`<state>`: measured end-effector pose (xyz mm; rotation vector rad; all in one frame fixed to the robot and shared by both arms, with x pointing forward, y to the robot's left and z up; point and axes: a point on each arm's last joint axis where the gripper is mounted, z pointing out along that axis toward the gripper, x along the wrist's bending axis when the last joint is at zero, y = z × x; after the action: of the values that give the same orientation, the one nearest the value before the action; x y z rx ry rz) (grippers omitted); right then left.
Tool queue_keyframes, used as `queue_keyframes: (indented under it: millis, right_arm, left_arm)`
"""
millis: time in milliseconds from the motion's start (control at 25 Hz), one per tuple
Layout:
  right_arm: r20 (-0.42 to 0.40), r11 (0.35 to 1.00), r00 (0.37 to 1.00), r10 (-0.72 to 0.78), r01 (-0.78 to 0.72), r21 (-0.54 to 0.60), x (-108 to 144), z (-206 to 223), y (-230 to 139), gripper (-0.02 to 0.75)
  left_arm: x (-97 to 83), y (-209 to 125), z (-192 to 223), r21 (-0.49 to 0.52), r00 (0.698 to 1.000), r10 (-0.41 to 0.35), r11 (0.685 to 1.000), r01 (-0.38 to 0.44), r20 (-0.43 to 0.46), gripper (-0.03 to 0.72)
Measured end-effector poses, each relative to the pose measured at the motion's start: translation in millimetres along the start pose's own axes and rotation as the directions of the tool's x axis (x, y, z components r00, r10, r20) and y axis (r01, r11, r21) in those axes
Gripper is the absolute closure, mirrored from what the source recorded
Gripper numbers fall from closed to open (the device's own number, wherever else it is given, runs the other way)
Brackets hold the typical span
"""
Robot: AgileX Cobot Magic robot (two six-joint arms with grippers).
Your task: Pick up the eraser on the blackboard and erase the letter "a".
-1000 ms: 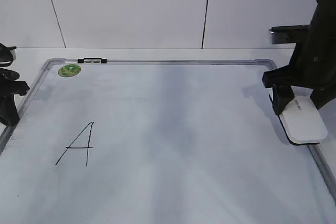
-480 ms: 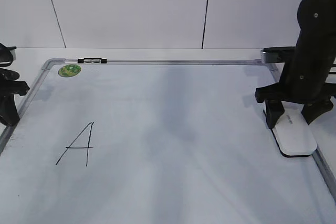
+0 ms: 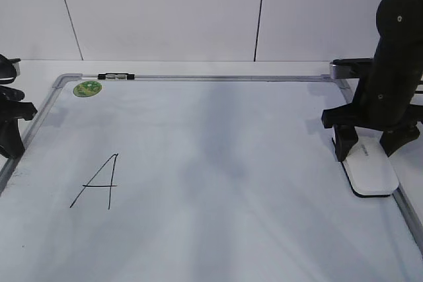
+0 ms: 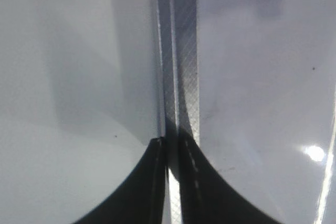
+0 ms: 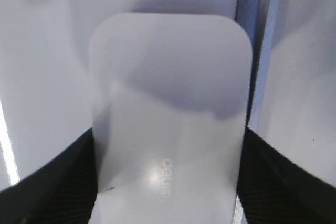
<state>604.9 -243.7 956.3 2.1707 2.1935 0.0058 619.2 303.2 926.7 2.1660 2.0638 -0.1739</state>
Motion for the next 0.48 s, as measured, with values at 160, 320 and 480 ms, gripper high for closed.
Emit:
queue_keyframes:
  millis: [160,320,480]
  right_arm:
    - [0.000,1.000,1.000,0.000,0.000,0.000,0.0,0.0,0.0,0.156]
    - [0.000,1.000,1.000,0.000,0.000,0.000,0.0,0.0,0.0,0.156]
    - [0.001,1.000,1.000,-0.002,0.002,-0.029,-1.2,-3.1,1.7,0.156]
  left_arm:
    - [0.0,0.0,0.0,0.000,1.000,0.000,1.000,0.000,0.000,0.645]
    - [0.0,0.0,0.0,0.000,1.000,0.000,1.000,0.000,0.000,0.645]
    - [0.0,0.0,0.0,0.000,1.000,0.000,1.000,0.000,0.000,0.645]
